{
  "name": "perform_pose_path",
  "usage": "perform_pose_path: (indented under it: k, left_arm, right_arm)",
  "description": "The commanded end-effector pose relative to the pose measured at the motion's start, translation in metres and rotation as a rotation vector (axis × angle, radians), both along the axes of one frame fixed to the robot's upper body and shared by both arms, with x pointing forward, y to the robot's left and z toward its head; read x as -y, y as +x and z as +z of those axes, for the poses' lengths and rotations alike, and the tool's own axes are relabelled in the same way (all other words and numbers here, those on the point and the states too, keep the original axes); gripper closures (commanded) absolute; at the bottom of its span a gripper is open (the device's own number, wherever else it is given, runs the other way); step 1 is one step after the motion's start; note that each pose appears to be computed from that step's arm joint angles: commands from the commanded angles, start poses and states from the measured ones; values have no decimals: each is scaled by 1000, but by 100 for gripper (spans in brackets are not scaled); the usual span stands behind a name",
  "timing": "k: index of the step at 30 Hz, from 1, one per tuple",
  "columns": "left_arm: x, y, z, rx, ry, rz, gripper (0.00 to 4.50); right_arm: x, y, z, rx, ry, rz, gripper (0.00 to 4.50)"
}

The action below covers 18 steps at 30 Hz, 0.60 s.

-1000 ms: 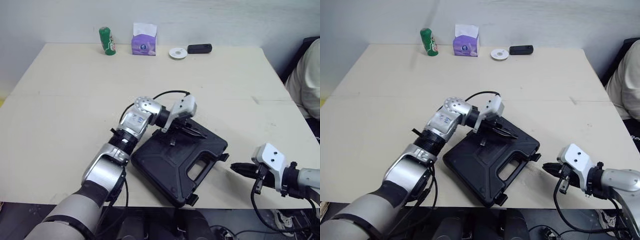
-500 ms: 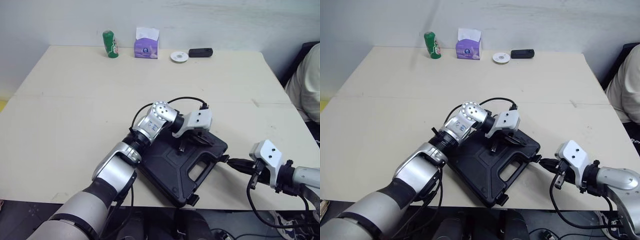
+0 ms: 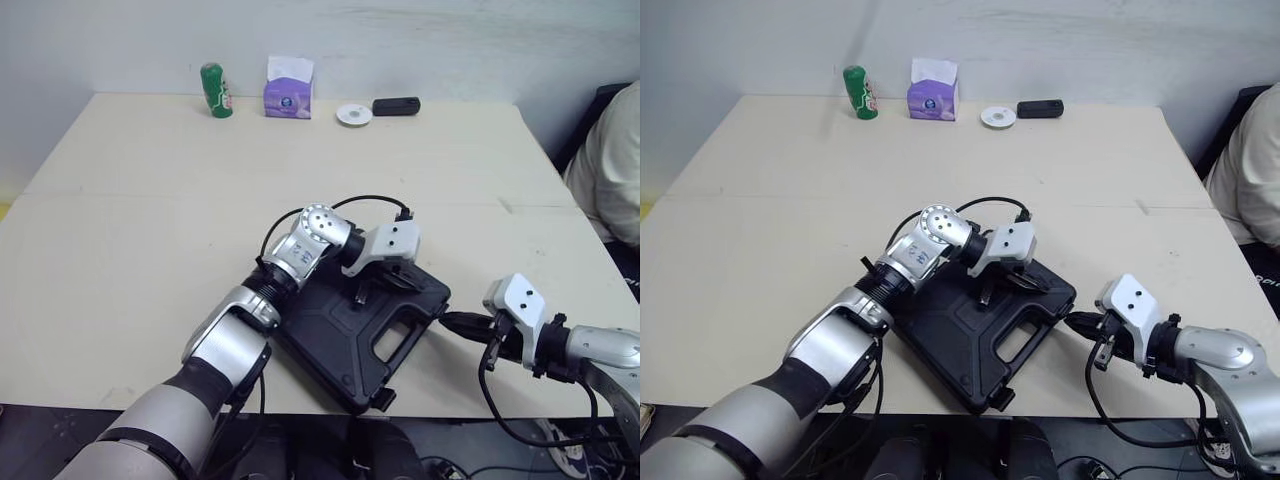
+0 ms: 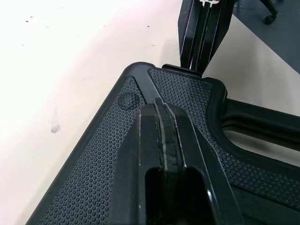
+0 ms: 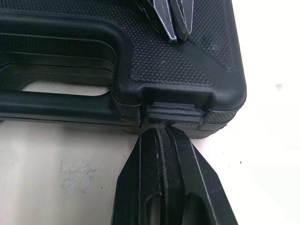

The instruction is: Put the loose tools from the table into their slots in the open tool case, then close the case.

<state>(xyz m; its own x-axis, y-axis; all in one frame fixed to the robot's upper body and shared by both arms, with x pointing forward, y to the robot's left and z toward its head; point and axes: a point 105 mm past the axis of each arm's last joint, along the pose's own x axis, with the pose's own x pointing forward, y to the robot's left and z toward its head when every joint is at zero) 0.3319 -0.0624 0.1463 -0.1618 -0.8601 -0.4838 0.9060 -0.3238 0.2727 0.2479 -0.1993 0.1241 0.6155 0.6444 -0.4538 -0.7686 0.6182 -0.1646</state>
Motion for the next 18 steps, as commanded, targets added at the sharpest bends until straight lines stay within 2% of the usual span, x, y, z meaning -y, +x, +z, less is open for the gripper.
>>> perform_pose_path:
  k: [1,18]
  left_arm:
    - [-13,-10,-50,-73,188,-9,447]
    - [-17,-16,-57,-63,214,-30,447]
  right_arm:
    - [-14,2,14,55,43,45,450]
    - [-26,6,34,107,57,92,450]
